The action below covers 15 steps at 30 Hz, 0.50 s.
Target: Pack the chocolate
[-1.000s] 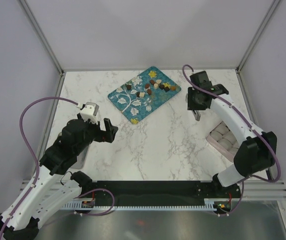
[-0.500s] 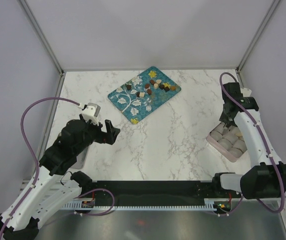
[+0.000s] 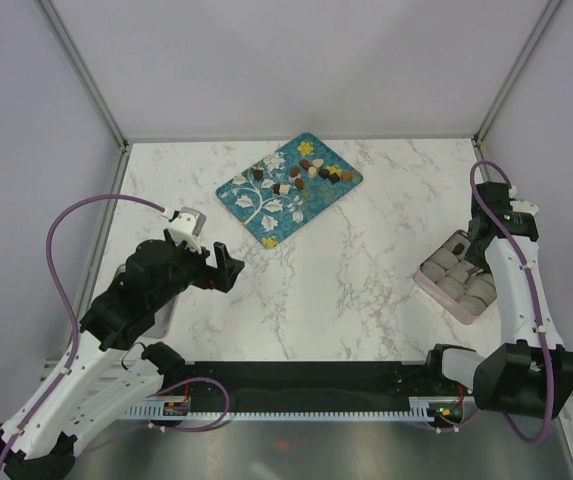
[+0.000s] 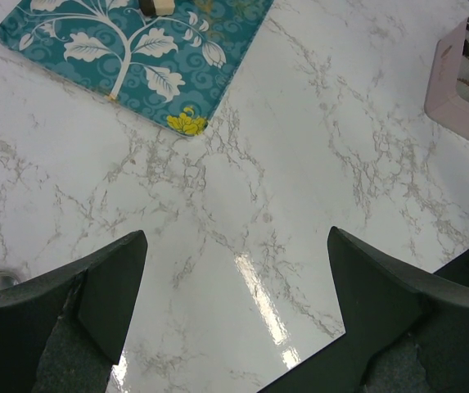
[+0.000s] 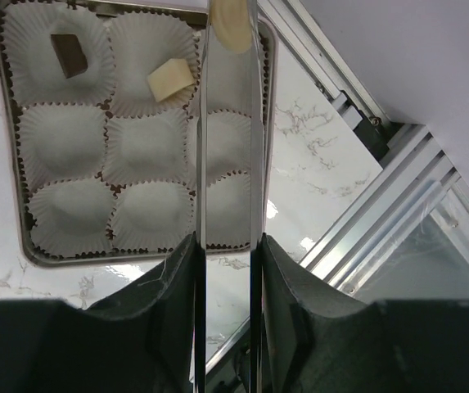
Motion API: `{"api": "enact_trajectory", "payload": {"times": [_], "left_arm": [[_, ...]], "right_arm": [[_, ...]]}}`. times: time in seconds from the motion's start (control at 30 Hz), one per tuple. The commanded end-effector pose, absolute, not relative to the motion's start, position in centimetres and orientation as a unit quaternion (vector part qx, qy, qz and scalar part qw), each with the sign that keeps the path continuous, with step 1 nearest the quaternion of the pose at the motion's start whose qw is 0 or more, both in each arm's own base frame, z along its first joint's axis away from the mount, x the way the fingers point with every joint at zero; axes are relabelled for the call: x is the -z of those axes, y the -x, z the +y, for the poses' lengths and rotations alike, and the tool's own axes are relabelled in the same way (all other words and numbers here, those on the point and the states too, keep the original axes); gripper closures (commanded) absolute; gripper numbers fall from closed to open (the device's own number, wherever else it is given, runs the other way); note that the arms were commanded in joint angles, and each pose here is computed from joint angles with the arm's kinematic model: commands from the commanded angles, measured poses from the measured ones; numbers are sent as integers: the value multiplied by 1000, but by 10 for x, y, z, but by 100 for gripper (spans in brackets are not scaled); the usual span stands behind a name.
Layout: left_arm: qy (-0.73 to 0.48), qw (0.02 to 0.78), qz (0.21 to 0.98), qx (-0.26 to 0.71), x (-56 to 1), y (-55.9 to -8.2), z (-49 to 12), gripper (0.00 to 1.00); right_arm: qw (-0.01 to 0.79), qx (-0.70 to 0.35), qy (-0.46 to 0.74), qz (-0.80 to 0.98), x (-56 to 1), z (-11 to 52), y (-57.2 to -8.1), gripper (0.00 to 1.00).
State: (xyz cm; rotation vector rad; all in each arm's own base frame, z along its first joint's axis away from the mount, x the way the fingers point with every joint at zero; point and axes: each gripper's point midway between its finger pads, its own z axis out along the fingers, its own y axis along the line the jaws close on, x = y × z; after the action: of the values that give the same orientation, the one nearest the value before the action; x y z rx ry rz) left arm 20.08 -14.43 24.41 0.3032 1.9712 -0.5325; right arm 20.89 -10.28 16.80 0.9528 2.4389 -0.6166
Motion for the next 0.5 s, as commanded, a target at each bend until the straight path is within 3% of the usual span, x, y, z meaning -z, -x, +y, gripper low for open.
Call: {"api": "enact_trajectory", "payload": {"times": [0.0,0.47], "left_arm": [[-126,515,816,231,-246,-202,-150,0],[-128,508,819,232,-243,-203,-151,0]], "right_arm": [[226,225,-348,881,-170,-109,-207,59],[203,220,-360,884,-151,-106,-199,58]]}}
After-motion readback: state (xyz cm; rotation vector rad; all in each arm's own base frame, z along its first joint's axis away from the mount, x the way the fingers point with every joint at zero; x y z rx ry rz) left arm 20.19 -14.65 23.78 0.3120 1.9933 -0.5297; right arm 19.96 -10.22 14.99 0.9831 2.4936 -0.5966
